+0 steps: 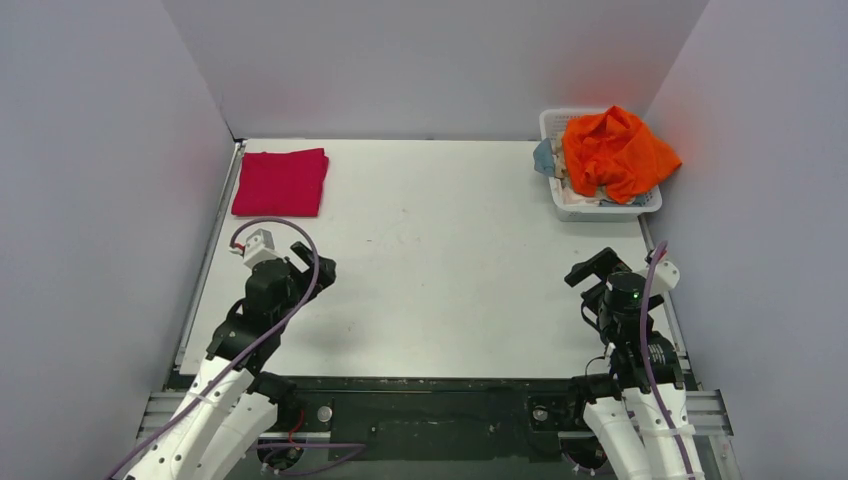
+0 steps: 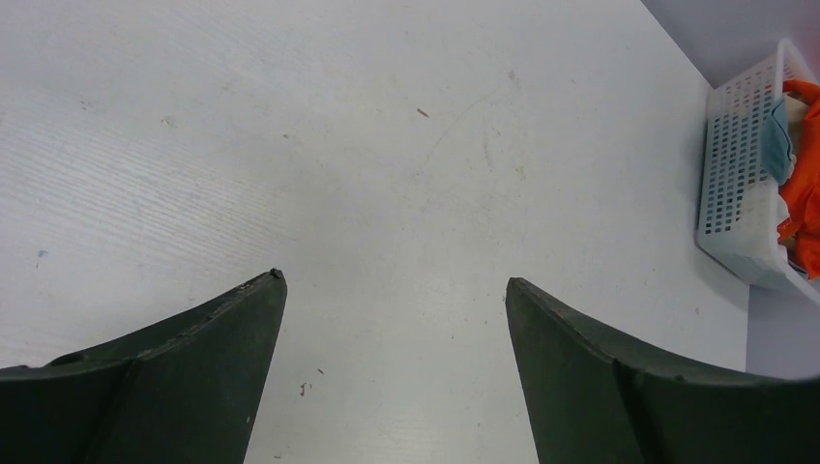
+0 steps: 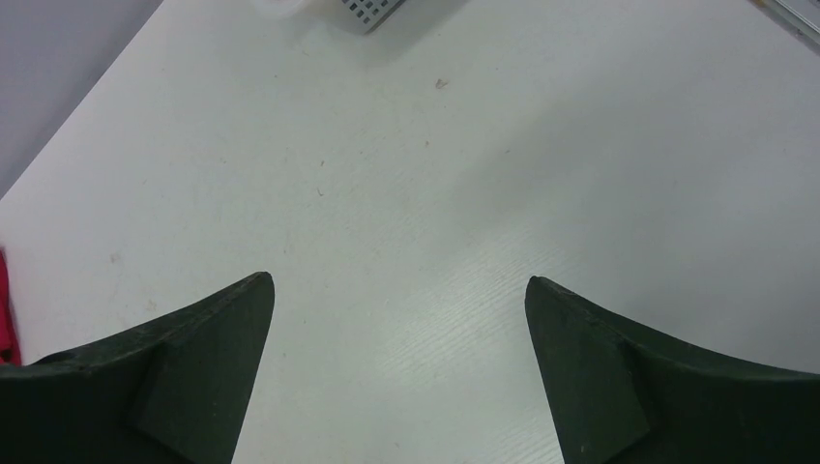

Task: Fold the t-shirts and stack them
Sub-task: Grab crumpled tshirt from bin with the right arm, then move the tshirt to the center of the board

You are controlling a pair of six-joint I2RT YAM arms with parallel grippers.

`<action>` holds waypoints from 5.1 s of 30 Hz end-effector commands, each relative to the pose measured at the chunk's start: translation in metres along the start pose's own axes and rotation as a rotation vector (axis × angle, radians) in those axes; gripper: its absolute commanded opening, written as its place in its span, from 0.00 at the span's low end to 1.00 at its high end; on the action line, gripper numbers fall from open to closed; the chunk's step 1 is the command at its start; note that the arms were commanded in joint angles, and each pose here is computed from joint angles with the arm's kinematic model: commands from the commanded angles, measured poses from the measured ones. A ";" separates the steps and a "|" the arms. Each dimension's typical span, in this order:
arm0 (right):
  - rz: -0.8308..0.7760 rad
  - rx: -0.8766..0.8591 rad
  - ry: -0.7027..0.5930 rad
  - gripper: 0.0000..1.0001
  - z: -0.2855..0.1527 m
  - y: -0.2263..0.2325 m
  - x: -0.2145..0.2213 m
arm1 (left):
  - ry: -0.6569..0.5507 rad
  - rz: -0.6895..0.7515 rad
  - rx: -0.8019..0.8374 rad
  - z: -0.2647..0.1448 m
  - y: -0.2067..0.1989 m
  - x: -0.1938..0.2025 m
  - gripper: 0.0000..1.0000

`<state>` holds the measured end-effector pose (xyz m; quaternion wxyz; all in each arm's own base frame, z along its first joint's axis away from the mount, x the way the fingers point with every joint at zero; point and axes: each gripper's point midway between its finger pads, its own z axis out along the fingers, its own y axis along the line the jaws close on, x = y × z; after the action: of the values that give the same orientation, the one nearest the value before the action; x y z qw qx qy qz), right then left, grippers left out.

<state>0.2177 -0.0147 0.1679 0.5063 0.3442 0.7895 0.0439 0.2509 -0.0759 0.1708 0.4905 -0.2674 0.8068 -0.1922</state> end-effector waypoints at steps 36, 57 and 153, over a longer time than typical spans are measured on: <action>-0.448 0.155 0.016 0.80 0.278 0.172 -0.168 | -0.011 0.093 -0.013 0.060 -0.022 -0.007 0.95; 0.126 0.020 -0.187 0.61 0.406 0.174 -0.186 | 0.070 0.125 -0.033 0.088 -0.023 0.008 0.95; -0.815 -0.695 0.556 0.92 -0.104 0.261 0.231 | 0.114 -0.109 -0.115 0.037 0.028 0.021 0.95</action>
<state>0.2384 0.2760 0.1682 0.3948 -0.1179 0.8960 0.1658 0.2486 -0.0784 0.1051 0.3819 -0.3168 0.8514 -0.1703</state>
